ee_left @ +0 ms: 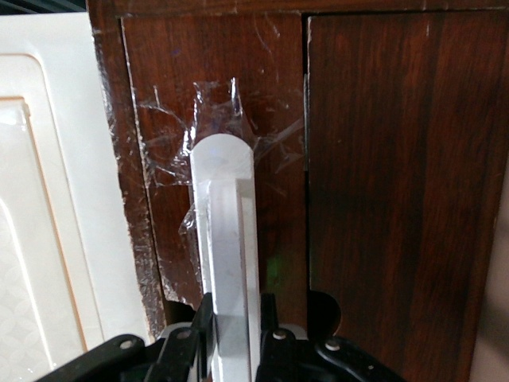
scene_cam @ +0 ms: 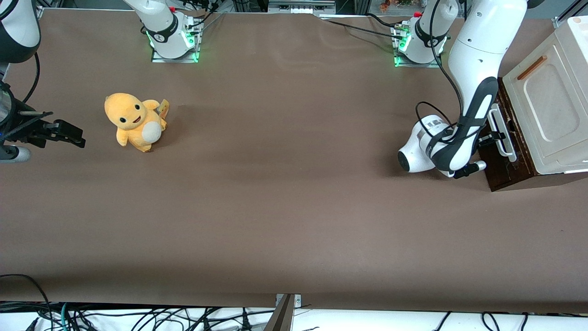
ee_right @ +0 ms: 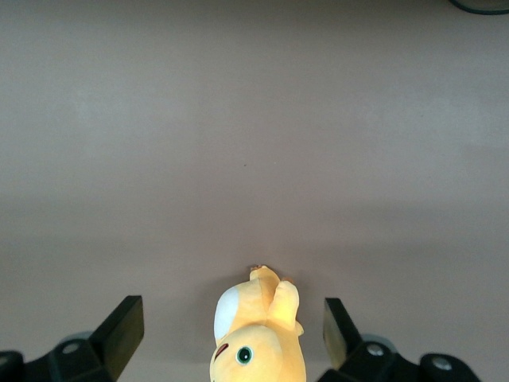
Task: Open lower drawer with left arm only
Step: 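Pull the handle outward with the left gripper, sliding the drawer out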
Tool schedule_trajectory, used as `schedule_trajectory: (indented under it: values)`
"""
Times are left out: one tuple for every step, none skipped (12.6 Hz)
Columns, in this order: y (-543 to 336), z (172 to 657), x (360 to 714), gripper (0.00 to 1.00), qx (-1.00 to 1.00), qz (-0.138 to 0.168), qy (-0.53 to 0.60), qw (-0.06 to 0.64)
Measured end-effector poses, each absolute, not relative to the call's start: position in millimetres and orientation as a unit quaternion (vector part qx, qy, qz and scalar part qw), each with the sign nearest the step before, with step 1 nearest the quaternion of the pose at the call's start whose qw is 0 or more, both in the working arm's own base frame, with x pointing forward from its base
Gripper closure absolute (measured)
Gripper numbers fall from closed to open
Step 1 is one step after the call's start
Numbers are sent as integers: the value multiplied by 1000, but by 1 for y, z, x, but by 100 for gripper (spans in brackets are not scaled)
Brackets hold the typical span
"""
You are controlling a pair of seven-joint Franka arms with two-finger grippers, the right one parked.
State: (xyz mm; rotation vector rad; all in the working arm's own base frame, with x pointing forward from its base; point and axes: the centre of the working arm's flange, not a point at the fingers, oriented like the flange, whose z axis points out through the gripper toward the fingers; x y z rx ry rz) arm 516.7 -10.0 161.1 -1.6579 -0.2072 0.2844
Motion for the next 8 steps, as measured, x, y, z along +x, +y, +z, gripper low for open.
schedule_trajectory:
  values:
    - [-10, 161, 517, 77, -733, 126, -92, 662]
    - [-10, 161, 517, 77, -733, 126, -92, 663]
    - [-10, 162, 517, 81, -732, 125, -93, 664]
    - [-10, 162, 517, 81, -732, 125, -93, 664]
    - [-10, 162, 517, 81, -732, 125, -93, 664]
    - [-10, 162, 517, 81, -732, 124, -93, 664]
    - [-10, 162, 517, 81, -732, 124, -93, 664]
    - [-11, 162, 517, 81, -732, 124, -93, 664]
